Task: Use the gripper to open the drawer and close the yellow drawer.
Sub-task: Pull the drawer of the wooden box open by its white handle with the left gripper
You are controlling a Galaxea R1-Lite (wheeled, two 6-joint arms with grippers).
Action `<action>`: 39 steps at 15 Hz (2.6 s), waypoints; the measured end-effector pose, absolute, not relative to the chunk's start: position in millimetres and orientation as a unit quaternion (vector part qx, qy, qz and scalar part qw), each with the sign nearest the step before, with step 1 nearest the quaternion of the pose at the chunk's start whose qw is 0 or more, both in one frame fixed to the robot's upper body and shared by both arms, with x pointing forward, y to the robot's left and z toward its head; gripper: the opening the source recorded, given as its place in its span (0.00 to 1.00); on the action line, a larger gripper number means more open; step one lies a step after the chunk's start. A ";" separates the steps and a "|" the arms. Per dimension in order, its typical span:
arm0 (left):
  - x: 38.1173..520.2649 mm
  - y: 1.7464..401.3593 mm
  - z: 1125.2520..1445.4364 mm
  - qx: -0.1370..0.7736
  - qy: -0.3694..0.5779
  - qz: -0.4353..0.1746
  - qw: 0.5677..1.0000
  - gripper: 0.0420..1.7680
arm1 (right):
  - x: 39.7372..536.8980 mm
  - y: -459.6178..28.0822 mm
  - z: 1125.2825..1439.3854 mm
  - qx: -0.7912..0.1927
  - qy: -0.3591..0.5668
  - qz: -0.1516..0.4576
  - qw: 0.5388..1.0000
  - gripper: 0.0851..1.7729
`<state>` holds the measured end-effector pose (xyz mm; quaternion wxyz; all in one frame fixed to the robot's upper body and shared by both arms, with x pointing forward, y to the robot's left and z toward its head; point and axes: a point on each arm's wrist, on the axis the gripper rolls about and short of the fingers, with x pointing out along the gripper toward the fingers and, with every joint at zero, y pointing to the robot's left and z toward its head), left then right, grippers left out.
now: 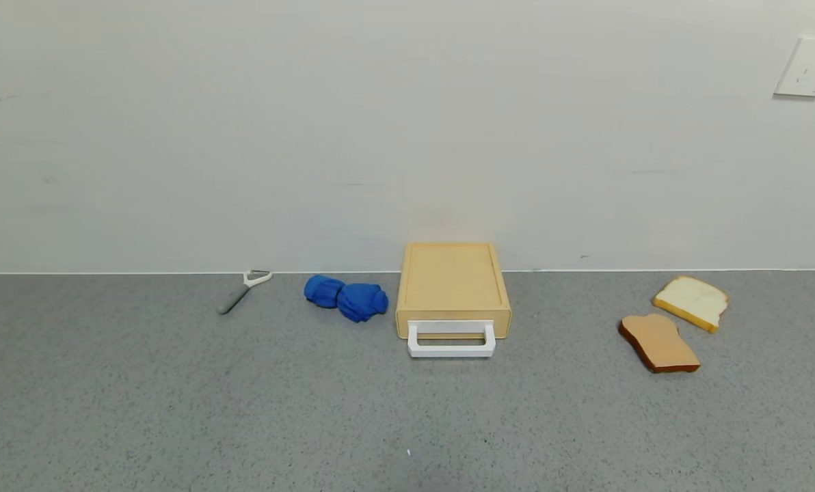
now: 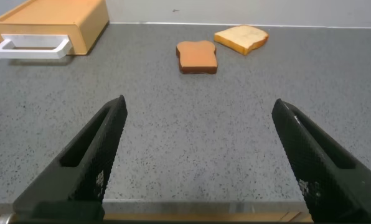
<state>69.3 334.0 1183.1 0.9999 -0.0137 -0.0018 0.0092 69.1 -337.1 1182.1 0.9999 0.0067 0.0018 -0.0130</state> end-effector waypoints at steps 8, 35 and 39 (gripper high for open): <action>69.0 333.9 1183.2 -0.011 0.000 0.008 1.000 0.97 | 69.1 -337.1 1182.7 0.006 -0.001 -0.013 1.000 0.96; 204.2 310.4 1379.8 0.111 0.247 -0.189 0.944 0.97 | 69.1 -337.1 1182.7 0.006 -0.001 -0.013 1.000 0.96; 262.9 285.9 1393.5 0.130 0.313 -0.255 0.906 0.97 | 69.1 -337.1 1182.7 0.006 -0.001 -0.013 1.000 0.96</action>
